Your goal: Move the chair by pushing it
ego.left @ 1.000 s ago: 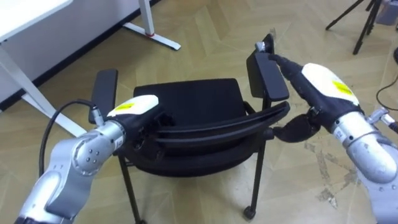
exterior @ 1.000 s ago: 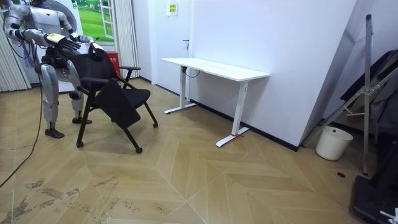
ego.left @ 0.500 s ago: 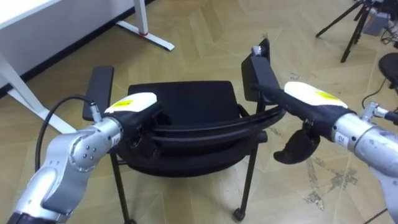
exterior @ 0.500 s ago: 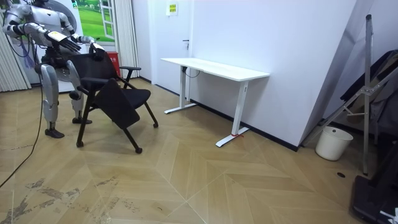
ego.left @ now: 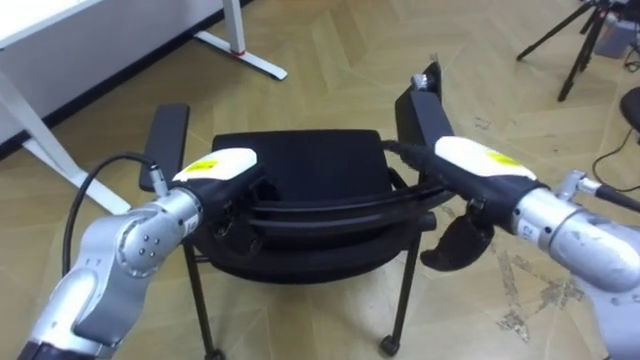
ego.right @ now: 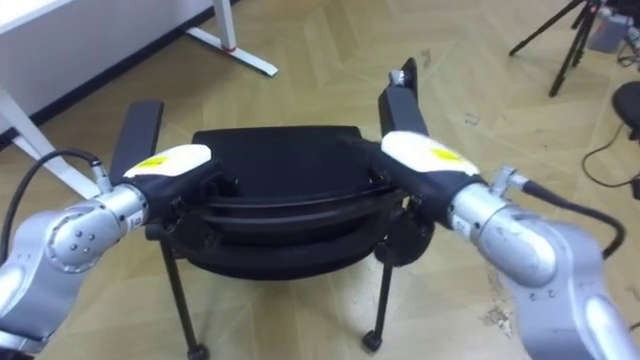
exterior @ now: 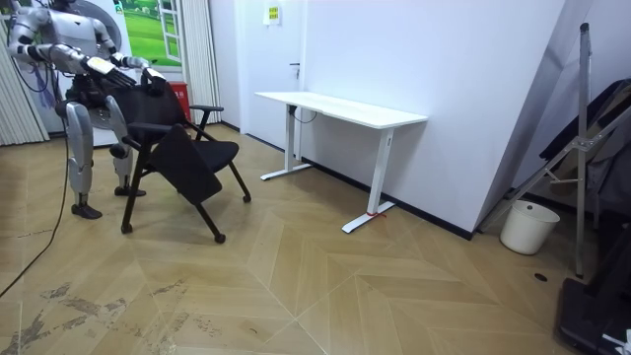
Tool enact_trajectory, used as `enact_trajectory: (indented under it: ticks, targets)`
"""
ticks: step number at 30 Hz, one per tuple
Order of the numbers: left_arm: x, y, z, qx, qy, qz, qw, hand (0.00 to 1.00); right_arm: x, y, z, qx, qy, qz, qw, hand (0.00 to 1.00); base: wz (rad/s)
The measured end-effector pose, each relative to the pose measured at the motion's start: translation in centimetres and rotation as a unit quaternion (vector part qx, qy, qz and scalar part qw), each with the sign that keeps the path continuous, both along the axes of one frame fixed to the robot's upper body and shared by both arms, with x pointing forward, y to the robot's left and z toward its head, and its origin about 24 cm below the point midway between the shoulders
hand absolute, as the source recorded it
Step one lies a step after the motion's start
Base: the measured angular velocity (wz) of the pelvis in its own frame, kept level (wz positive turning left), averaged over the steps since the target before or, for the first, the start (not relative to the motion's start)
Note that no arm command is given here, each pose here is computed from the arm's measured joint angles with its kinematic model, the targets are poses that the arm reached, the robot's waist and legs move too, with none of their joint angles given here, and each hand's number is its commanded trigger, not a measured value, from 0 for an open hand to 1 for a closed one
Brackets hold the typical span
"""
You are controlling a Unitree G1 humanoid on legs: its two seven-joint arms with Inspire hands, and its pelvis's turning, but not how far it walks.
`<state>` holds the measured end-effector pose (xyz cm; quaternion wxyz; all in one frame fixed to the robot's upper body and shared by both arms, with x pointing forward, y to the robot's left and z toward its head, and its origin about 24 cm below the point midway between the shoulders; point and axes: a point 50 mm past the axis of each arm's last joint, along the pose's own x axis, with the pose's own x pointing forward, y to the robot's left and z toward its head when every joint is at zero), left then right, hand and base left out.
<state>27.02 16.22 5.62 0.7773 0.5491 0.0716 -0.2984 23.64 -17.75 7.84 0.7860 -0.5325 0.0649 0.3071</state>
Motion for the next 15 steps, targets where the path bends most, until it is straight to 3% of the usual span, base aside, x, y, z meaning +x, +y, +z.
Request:
enact_trajectory:
  ticks: [15]
  targets:
    - [-0.1,-2.1,-0.3,-0.008,0.000,-0.030,1.000,1.00,0.4,2.9,-2.9,-0.103,-0.055,0.015,0.993,0.00,0.08]
